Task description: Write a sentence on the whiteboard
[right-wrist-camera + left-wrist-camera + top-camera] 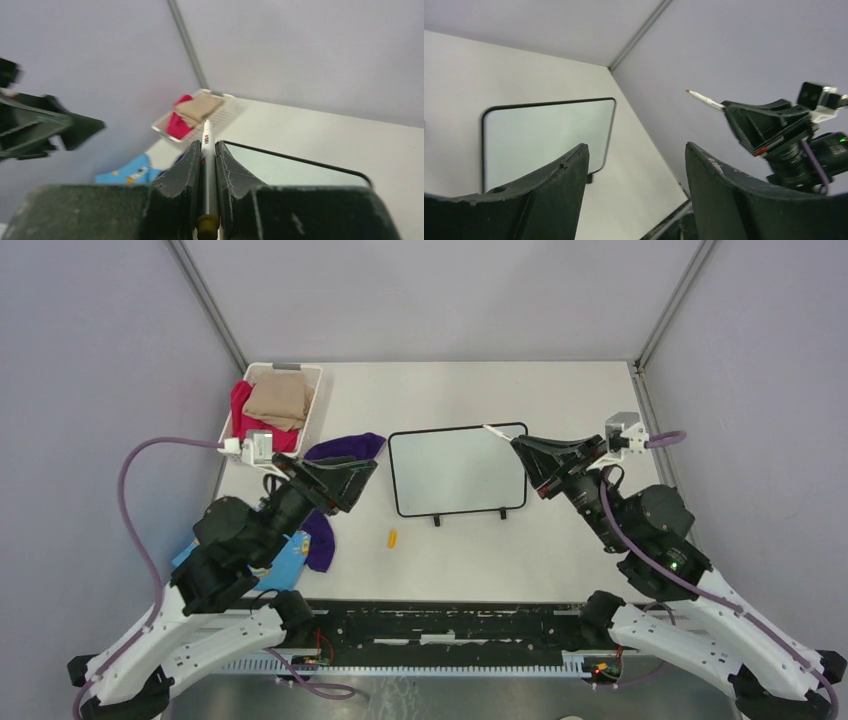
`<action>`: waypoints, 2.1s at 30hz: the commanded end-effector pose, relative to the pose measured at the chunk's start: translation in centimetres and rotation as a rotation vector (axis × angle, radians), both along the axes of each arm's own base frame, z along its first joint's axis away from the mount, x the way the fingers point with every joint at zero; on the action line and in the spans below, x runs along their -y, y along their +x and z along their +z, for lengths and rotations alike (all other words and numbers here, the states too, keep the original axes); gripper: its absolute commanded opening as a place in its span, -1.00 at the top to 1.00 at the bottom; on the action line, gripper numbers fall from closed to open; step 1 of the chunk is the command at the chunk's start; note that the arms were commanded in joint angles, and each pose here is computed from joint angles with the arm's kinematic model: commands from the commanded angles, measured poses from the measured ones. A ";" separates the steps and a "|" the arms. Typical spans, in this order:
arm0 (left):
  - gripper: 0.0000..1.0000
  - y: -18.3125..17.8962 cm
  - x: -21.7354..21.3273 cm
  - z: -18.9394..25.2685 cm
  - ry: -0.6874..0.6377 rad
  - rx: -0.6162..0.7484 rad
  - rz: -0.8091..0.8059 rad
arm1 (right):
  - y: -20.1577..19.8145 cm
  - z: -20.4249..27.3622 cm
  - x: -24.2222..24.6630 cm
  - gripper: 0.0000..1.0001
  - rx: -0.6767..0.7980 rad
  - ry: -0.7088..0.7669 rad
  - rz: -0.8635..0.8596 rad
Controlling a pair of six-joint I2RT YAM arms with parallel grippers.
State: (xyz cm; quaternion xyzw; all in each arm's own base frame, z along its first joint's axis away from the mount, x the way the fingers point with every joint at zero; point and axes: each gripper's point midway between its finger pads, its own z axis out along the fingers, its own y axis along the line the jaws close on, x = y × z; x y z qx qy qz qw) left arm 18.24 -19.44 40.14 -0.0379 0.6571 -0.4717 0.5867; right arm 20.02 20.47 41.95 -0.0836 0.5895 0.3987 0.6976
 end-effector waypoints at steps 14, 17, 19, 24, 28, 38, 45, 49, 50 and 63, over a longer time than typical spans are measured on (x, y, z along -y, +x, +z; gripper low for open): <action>-0.54 0.7 -6.8 -5.3 0.506 0.119 0.212 | 2.8 -10.7 4.4 1.00 -0.153 -0.620 -0.245; -0.55 1.1 -4.8 -6.6 0.544 0.089 0.149 | 2.4 -11.2 4.2 1.00 -0.138 -0.615 -0.216; -0.55 1.6 -3.9 -7.6 0.565 0.060 0.129 | 2.1 -11.6 4.0 1.00 -0.133 -0.611 -0.195; -0.55 2.9 -1.9 -9.5 0.588 0.005 0.116 | 1.7 -12.0 3.6 1.00 -0.121 -0.592 -0.162; -0.56 4.0 -1.1 -9.4 0.569 0.010 0.147 | 1.6 -11.8 3.1 1.00 -0.100 -0.534 -0.152; -0.55 7.4 0.6 -11.1 0.717 0.097 0.200 | 1.8 -11.8 1.9 1.00 0.016 -0.554 -0.114; -0.53 8.9 2.4 -14.2 0.752 0.092 0.196 | 2.7 -13.3 1.5 1.00 0.020 -0.613 -0.130; -0.50 9.2 3.8 -14.2 0.770 0.074 0.151 | 3.2 -12.9 1.3 1.00 -0.008 -0.598 -0.146; -0.52 9.2 3.8 -13.9 0.757 0.072 0.155 | 3.3 -12.8 1.2 1.00 -0.008 -0.597 -0.148; -0.83 4.6 2.3 -17.1 0.607 -0.101 0.040 | 4.3 -12.9 1.8 1.00 -0.079 -0.472 -0.237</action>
